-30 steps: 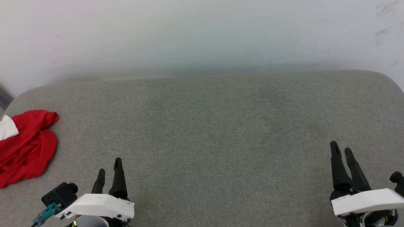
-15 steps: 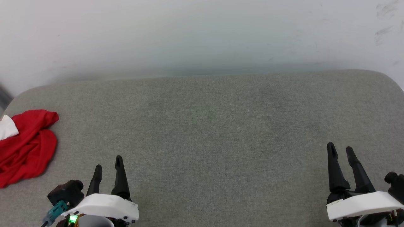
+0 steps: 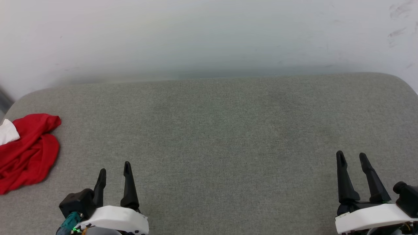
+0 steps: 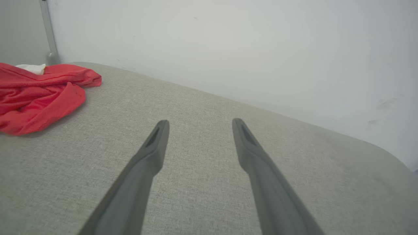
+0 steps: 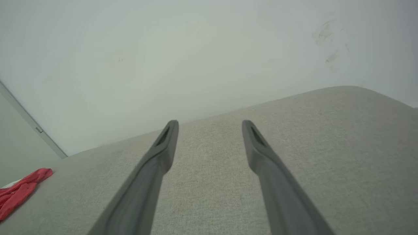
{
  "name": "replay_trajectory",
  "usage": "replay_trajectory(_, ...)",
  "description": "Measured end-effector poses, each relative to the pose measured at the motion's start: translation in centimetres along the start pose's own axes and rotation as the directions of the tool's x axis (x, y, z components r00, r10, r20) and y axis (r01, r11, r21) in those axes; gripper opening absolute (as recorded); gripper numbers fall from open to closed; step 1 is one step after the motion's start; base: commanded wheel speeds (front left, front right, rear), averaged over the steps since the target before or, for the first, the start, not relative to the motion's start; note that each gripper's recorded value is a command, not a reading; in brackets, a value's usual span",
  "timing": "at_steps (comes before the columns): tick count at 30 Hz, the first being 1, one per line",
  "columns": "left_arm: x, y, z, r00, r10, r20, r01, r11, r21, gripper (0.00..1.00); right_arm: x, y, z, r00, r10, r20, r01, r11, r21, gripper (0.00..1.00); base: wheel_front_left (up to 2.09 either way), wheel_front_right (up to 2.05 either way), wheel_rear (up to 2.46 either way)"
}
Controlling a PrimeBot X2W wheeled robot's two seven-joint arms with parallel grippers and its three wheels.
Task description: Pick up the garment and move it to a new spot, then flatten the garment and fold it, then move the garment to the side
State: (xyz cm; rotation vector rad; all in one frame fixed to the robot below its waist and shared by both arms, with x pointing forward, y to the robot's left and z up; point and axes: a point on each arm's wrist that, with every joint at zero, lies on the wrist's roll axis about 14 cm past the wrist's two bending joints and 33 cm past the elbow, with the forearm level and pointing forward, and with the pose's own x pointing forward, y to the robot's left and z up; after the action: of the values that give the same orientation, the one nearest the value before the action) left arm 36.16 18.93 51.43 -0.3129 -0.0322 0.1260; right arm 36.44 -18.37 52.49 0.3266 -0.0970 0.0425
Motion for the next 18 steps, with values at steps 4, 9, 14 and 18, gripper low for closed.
replay_trajectory(4,-0.3,-0.12,-0.07,1.0,-0.008,0.006,0.008,0.999,0.037,1.0,-0.03,0.14,0.19,1.0,0.008,0.01,-0.008,0.999,-0.041,1.0,0.0,0.0,0.0)
replay_trajectory(9,-0.48,-0.32,0.27,0.999,-0.018,0.029,0.016,0.997,0.079,1.0,-0.14,0.33,0.25,1.0,0.019,0.014,-0.018,0.996,-0.085,1.0,0.0,0.0,0.0)
replay_trajectory(14,-0.84,-0.45,0.27,0.999,-0.026,0.04,0.021,0.993,0.119,1.0,-0.47,0.45,0.1,1.0,0.026,0.012,-0.025,0.993,-0.118,1.0,0.0,0.0,0.0)
replay_trajectory(18,-0.95,-0.66,0.43,0.998,-0.035,0.053,0.027,0.99,0.141,1.0,-0.53,0.65,0.31,0.999,0.036,0.02,-0.033,0.988,-0.151,1.0,0.0,0.0,0.0)
